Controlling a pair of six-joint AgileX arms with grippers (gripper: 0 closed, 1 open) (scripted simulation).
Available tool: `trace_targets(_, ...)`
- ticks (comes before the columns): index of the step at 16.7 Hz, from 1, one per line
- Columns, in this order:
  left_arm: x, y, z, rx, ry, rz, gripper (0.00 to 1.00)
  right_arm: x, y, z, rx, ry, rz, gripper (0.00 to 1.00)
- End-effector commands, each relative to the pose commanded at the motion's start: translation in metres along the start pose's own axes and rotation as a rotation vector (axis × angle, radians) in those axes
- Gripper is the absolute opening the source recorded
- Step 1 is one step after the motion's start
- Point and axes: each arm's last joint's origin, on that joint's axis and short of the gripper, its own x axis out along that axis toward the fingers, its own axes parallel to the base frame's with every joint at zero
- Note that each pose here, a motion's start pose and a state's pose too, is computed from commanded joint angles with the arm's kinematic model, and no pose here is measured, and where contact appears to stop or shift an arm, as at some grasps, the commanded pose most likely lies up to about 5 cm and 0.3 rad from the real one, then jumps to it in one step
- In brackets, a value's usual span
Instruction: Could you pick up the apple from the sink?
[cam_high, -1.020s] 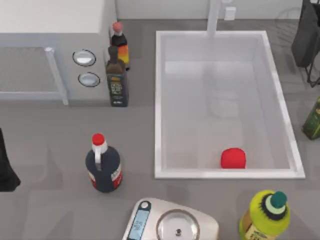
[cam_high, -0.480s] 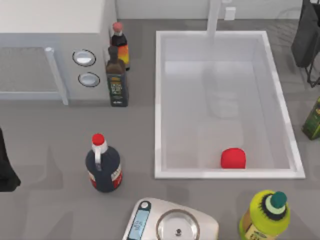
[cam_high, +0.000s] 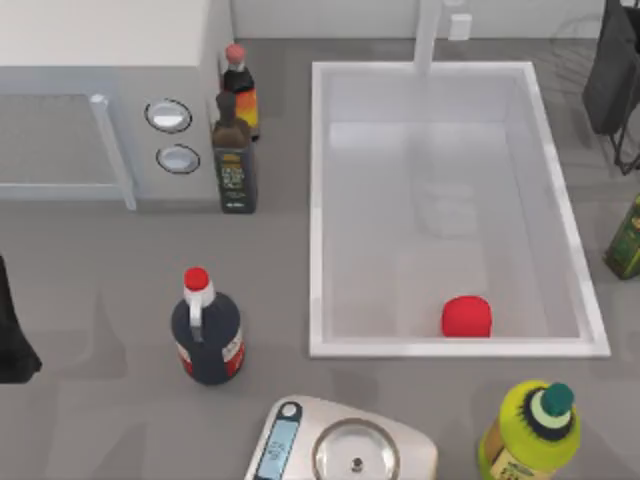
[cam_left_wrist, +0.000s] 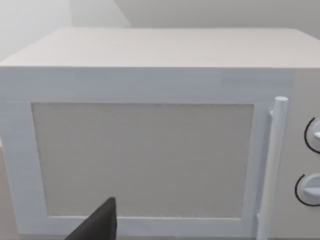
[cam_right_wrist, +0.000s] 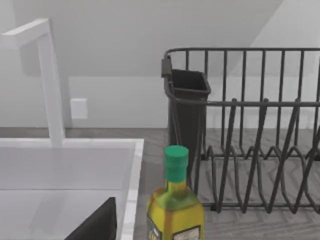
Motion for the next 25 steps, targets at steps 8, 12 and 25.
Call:
trace_targets(8, 0.0, 0.0, 0.0, 0.0, 0.0, 0.0, 1.0, 0.002, 0.003, 0.017, 0.028, 0.075, 0.028, 1.0)
trace_targets(12, 0.0, 0.0, 0.0, 0.0, 0.0, 0.0, 1.0, 0.017, 0.012, 0.053, 0.084, 0.278, 0.081, 1.0)
trace_targets(25, 0.0, 0.0, 0.0, 0.0, 0.0, 0.0, 1.0, 0.198, 0.127, 0.058, 0.09, 1.3, 0.077, 1.0)
